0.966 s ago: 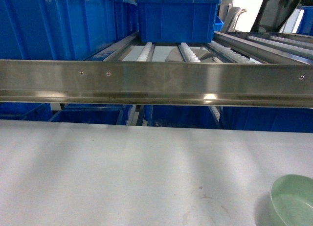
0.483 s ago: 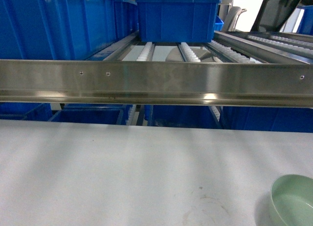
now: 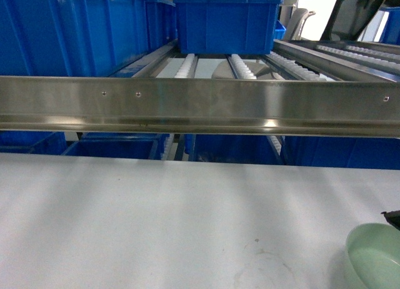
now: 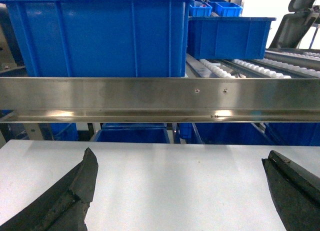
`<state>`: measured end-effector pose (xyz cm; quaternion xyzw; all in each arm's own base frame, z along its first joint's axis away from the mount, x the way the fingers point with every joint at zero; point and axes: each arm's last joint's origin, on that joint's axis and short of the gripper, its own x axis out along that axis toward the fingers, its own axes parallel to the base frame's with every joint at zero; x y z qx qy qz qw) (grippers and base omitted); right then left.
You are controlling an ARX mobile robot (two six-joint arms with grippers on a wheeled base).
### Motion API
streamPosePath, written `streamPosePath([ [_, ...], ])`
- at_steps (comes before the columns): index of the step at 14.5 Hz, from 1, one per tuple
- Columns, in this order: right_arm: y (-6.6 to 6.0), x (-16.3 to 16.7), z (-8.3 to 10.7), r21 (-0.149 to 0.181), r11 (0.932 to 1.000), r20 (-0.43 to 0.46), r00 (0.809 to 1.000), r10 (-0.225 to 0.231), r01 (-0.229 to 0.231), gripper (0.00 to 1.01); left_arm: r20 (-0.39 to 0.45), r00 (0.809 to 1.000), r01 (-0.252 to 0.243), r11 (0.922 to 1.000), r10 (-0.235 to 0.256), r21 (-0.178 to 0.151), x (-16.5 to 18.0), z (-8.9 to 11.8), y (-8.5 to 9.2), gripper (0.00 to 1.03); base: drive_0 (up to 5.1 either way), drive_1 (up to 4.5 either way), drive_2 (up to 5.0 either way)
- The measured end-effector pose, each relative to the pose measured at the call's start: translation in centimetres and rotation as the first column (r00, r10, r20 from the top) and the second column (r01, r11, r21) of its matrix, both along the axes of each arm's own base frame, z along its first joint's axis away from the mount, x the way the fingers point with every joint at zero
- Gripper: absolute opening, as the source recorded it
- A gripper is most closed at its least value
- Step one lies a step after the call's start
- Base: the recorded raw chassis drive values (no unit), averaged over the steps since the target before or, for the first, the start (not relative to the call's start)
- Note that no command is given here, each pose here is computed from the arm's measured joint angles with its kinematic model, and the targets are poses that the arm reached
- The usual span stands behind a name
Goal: Place green bowl on second shelf with right arm
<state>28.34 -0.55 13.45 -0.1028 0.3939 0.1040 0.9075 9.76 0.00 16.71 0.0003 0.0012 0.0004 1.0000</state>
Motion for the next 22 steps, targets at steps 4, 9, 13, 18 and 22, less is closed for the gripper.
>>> streamPosePath([
  [4,-0.3,0.2,-1.5,-0.03,0.9995,-0.049,0.999,-0.006,0.005,0.98,0.0,1.0,0.0,1.0,0.0,0.0,0.0,0.0,0.0,0.98,0.0,0.0,0.0],
  [9,-1.0,-0.7,-3.5,-0.064,0.9978,-0.109,0.994,0.01,-0.017,0.98,0.0,1.0,0.0,1.0,0.0,0.0,0.0,0.0,0.0,0.98,0.0,0.0,0.0],
  [13,-1.1,-1.0,-6.1,-0.09,0.9959,-0.178,0.984,-0.002,-0.014,0.98,0.0,1.0,0.0,1.0,0.0,0.0,0.0,0.0,0.0,0.98,0.0,0.0,0.0],
  [18,-1.5,-1.0,-7.4,-0.064,0.9979,-0.186,0.982,-0.025,0.013,0.65,0.0,1.0,0.0,1.0,0.0,0.0,0.0,0.0,0.0,0.98,0.0,0.0,0.0],
  [22,-1.5,-1.0,-7.7,-0.069,0.9974,-0.181,0.983,-0.033,0.02,0.2,0.0,1.0,0.0,1.0,0.0,0.0,0.0,0.0,0.0,0.98,0.0,0.0,0.0],
])
